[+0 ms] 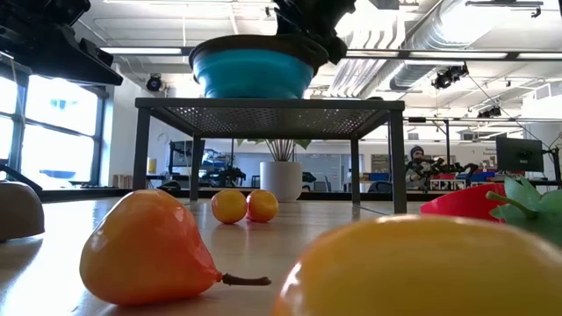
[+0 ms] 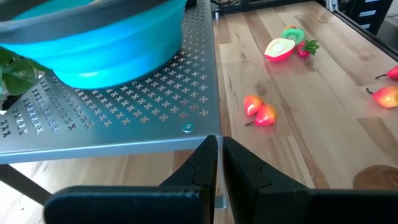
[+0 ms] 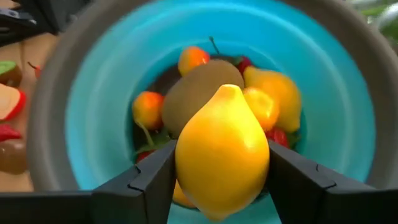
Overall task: Pick & Place Fruit
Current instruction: Put the lemon into the blue strainer bowl on the shelf, then put the apple into the blue strainer bowl on the shelf
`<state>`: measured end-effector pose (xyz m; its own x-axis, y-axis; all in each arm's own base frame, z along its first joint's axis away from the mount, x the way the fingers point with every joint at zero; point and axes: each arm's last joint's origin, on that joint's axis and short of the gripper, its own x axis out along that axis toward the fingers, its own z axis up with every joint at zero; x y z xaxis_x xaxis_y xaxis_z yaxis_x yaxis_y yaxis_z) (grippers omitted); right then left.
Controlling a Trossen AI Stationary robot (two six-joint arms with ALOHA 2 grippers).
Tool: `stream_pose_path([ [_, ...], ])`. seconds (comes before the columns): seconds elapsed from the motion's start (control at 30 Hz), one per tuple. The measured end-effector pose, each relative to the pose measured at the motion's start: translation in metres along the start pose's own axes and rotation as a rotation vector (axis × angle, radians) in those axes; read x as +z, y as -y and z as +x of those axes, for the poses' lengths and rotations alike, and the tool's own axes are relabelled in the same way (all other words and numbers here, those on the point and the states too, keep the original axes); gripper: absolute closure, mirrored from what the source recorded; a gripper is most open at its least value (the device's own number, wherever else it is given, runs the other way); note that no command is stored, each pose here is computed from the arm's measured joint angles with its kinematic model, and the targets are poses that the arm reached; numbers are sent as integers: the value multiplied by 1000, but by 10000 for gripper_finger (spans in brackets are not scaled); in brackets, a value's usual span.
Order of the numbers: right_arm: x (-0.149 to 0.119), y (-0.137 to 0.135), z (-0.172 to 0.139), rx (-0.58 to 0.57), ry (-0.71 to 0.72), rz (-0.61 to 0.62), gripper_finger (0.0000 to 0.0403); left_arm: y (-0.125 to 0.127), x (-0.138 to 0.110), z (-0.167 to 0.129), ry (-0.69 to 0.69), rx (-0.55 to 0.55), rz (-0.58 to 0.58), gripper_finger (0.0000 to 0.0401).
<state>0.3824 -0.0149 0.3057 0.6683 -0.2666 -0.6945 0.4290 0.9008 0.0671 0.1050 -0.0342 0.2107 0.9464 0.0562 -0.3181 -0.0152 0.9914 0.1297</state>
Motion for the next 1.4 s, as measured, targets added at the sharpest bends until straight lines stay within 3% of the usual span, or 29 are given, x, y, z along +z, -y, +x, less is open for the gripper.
stream_pose_path([
  [0.2, 2, -1, 0, 11, 16, -10, 151, 0, 0, 0, 0, 0, 0, 379],
  [0.37, 2, -1, -1, 12, 17, -19, 143, 0, 0, 0, 0, 0, 0, 379],
  [0.57, 10, -4, -20, 48, 98, -15, 172, 0, 0, 0, 0, 0, 0, 379],
  [0.87, 19, -16, -83, 176, 262, 62, 233, 0, -1, 0, -11, 0, 6, 379],
  [1.17, 8, -37, -133, 324, 288, 155, 270, 0, -1, 0, -12, 1, 6, 379],
  [1.4, -9, -63, -158, 427, 279, 109, 284, 0, -1, 0, -11, 0, 5, 379],
])
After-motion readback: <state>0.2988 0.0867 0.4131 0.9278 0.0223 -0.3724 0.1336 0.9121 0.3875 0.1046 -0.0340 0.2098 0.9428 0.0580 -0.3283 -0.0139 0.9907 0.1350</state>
